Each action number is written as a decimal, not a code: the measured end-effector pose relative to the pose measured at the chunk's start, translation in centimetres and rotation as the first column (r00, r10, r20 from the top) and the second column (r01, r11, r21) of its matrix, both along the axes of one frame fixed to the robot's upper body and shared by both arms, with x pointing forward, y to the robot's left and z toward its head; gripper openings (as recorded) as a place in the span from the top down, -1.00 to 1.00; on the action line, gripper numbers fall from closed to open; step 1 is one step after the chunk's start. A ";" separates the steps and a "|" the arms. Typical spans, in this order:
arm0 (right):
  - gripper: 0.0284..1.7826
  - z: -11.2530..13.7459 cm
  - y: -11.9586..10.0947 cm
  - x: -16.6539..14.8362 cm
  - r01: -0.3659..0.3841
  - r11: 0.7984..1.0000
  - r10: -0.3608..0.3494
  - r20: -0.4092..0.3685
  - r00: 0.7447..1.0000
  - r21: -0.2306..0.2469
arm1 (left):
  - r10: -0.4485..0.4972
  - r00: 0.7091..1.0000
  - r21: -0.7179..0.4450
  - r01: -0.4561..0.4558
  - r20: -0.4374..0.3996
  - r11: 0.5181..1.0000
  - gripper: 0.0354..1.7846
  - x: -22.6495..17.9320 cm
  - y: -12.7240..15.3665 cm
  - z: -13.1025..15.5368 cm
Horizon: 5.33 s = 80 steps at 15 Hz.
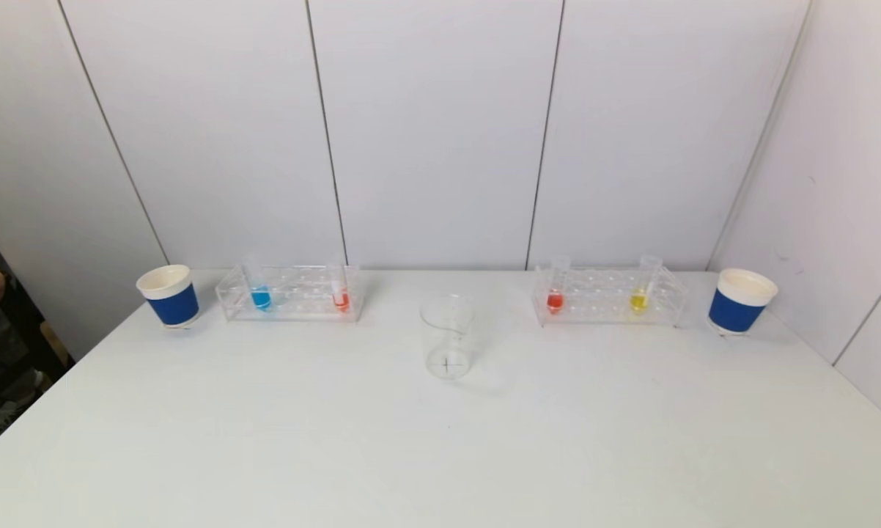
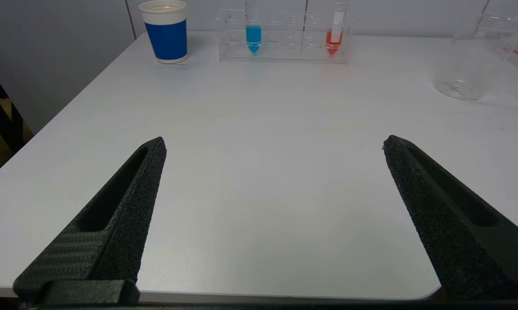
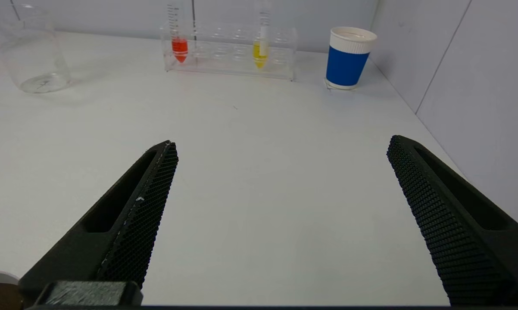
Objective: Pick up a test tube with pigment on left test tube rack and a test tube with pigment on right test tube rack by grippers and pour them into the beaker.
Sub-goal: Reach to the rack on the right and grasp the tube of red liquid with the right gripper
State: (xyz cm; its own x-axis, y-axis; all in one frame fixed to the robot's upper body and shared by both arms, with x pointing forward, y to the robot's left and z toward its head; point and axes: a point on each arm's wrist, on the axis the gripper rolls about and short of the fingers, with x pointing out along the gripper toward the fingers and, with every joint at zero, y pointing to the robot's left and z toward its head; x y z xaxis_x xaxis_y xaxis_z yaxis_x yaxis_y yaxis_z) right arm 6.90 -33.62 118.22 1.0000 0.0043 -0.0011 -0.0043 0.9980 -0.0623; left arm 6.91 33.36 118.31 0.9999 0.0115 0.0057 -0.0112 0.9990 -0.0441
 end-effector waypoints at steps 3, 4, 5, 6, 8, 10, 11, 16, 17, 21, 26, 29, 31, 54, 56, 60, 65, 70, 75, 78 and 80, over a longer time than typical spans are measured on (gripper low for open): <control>-0.99 0.0 0.0 0.0 -0.001 1.000 0.001 -0.001 1.000 -0.008 | -0.001 1.000 0.000 0.001 0.000 1.000 -0.98 0.0 0.0 0.0; -0.99 0.0 0.0 0.0 0.001 1.000 -0.001 -0.001 1.000 -0.008 | 0.000 1.000 0.000 0.000 0.000 1.000 -0.98 0.0 0.0 0.0; -0.99 0.0 0.0 0.0 0.002 1.000 -0.002 0.004 1.000 -0.007 | -0.001 1.000 0.000 0.001 0.000 1.000 -0.98 0.0 0.0 0.0; -0.99 0.1 0.0 0.0 0.004 1.000 -0.004 0.006 1.000 -0.008 | -0.001 1.000 0.000 0.001 0.000 1.000 -0.98 0.0 0.0 0.0; -0.99 0.4 0.0 -0.1 0.003 1.000 -0.003 0.015 1.000 -0.008 | 0.000 1.000 0.001 0.000 0.000 1.000 -0.98 0.0 0.0 0.0; -0.99 1.2 0.0 -0.4 -0.002 1.000 0.002 0.034 0.999 -0.006 | 0.000 1.000 0.000 0.000 0.000 1.000 -0.98 0.0 0.0 0.0; -0.99 1.6 0.0 -0.6 -0.008 1.000 0.009 0.045 0.999 -0.006 | 0.000 1.000 0.000 0.000 0.000 1.000 -0.98 0.0 0.0 0.0; -0.99 3.9 0.1 -1.7 -0.026 1.000 0.026 0.056 0.998 -0.008 | -0.001 1.000 0.000 0.001 0.000 1.000 -0.98 0.0 0.0 0.0; -0.99 4.4 0.1 -1.8 -0.037 0.999 0.037 0.063 0.997 -0.008 | 0.000 1.000 0.000 0.000 0.000 1.000 -0.98 0.0 0.0 0.0; -0.99 7.0 0.2 -1.9 -0.064 0.998 0.065 0.087 0.994 -0.012 | 0.000 1.000 0.000 0.000 0.000 1.000 -0.98 0.0 0.0 0.0; -0.99 11.2 0.3 -0.8 -0.111 0.994 0.112 0.079 0.991 -0.017 | 0.000 1.000 0.000 0.000 0.000 1.000 -0.98 0.0 0.0 0.0; -0.99 13.5 0.3 0.9 -0.143 0.990 0.144 0.089 0.986 -0.019 | -0.001 1.000 0.000 0.001 0.000 1.000 -0.98 0.0 0.0 0.0; -0.99 14.6 0.4 2.6 -0.172 0.985 0.173 0.091 0.981 -0.022 | -0.001 1.000 0.000 0.001 0.000 1.000 -0.98 0.0 0.0 0.0; -0.99 11.8 1.6 22.0 -0.443 0.896 0.445 -0.103 0.890 0.036 | -0.001 1.000 0.000 0.001 0.000 1.000 -0.98 0.0 0.0 0.0; -0.99 10.6 1.9 23.6 -0.452 0.891 0.453 -0.108 0.885 0.039 | 0.000 1.000 0.000 0.000 0.000 1.000 -0.98 0.0 0.0 0.0; -0.99 8.2 2.6 26.5 -0.468 0.883 0.470 -0.118 0.875 0.044 | 0.000 1.000 0.000 0.000 0.000 1.000 -0.98 0.0 0.0 0.0; -0.99 5.3 3.7 29.5 -0.470 0.882 0.471 -0.098 0.877 0.035 | 0.000 1.000 0.000 0.000 0.000 1.000 -0.98 0.0 0.0 0.0; -0.99 2.3 5.4 32.3 -0.413 0.911 0.413 -0.066 0.908 0.018 | 0.000 1.000 0.000 0.000 0.000 1.000 -0.98 0.0 0.0 0.0; -0.99 1.2 7.0 34.9 -0.413 0.911 0.413 -0.108 0.904 0.025 | -0.001 1.000 0.000 0.001 0.000 1.000 -0.98 0.0 0.0 0.0; -0.99 1.1 7.8 36.0 -0.425 0.905 0.425 -0.123 0.897 0.028 | 0.000 1.000 0.000 0.000 0.000 1.000 -0.98 0.0 0.0 0.0; -0.99 1.1 8.1 36.5 -0.426 0.904 0.426 -0.120 0.897 0.026 | 0.000 1.000 0.000 0.000 0.000 1.000 -0.98 0.0 0.0 0.0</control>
State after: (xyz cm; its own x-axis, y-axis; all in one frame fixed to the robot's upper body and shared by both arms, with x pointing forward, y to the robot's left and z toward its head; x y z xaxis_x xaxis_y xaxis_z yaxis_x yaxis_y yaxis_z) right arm 43.44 -25.53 119.32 0.8948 0.4299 -0.1207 -0.4366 0.8990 -0.0349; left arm 6.91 33.36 118.31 0.9999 0.0113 0.0057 -0.0110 0.9990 -0.0441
